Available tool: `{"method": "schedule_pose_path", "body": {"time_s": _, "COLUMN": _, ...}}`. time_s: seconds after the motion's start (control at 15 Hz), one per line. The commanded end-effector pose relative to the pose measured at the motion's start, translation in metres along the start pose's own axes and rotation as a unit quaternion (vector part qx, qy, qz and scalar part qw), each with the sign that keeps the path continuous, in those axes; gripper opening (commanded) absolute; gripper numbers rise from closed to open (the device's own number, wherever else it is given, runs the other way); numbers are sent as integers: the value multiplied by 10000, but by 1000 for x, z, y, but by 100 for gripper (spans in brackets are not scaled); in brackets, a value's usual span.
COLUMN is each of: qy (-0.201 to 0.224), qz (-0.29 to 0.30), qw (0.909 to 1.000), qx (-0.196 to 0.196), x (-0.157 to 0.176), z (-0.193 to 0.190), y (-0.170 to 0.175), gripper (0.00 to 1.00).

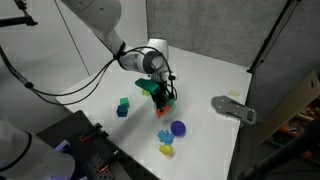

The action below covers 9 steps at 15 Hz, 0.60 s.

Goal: Remove the orange toy from the green bowl and put it on the worktop near the light blue toy

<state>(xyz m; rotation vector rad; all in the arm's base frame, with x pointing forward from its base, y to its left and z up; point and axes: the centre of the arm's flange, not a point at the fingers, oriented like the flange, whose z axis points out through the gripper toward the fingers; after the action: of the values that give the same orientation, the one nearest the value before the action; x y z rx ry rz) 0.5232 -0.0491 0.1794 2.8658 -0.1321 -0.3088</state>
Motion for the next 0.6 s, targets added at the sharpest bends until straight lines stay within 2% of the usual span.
{"method": "schedule_pose_path", "body": {"time_s": 0.0, "qy": -312, "qz": 251, "qw": 9991, "qx": -101, "x": -5, "z": 29, "y": 18, "gripper": 7}}
{"method": "schedule_pose_path", "body": {"time_s": 0.07, "qy": -383, "qz": 268, "qw": 9989, "qx": -94, "x": -6, "z": 37, "y": 21, "gripper": 8}}
{"method": "schedule_pose_path", "body": {"time_s": 0.13, "qy": -436, "qz": 266, "qw": 9986, "qx": -102, "x": -7, "z": 41, "y": 22, "gripper": 46}}
{"method": "schedule_pose_path", "body": {"time_s": 0.27, "qy": -506, "qz": 241, "qw": 9984, "qx": -97, "x": -8, "z": 45, "y": 22, "gripper": 48}}
{"method": "schedule_pose_path", "body": {"time_s": 0.53, "qy": -543, "qz": 137, "qw": 9984, "qx": 36, "x": -8, "z": 38, "y": 17, "gripper": 81}}
